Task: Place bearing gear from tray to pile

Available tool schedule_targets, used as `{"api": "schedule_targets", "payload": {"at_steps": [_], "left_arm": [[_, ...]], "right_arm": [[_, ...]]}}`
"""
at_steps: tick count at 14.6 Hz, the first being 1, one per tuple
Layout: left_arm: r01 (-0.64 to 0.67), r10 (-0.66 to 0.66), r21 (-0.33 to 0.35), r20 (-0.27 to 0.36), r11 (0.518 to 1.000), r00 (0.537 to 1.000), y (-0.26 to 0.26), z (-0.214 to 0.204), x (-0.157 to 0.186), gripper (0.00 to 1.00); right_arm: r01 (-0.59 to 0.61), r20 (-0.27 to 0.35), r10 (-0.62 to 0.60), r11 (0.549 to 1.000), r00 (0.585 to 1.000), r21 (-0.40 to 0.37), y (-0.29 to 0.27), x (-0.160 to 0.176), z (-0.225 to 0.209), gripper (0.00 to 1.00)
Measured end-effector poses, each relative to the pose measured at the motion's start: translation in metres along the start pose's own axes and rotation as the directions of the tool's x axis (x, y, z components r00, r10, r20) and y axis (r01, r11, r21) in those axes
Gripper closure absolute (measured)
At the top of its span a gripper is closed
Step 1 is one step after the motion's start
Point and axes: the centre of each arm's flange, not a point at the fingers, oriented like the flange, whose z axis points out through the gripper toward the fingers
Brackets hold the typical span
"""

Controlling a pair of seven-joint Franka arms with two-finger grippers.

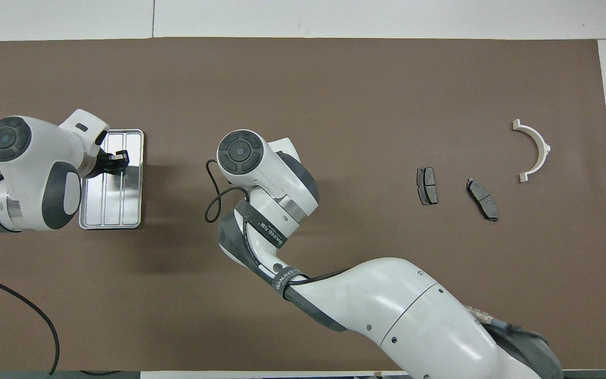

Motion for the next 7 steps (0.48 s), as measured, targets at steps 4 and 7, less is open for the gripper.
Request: {"api": "schedule_targets", "payload": {"at_steps": [4, 7], "left_arm": [[0.001, -0.001, 0.0, 0.001, 1.0, 1.0, -0.0002, -0.0001, 0.0001, 0.76], [0.008, -0.008, 0.009, 0.027, 1.0, 1.0, -0.0047, -0.0028, 0.002, 0.76]], "right_arm": [[-0.003, -0.002, 0.003, 1.0, 1.0, -0.001, 0.0007, 0.0024, -0.0019, 0.2], [-0.007, -0.005, 0.007, 1.0, 1.0, 0.002, 0.0013, 0.0056, -0.0044, 0.3]]}}
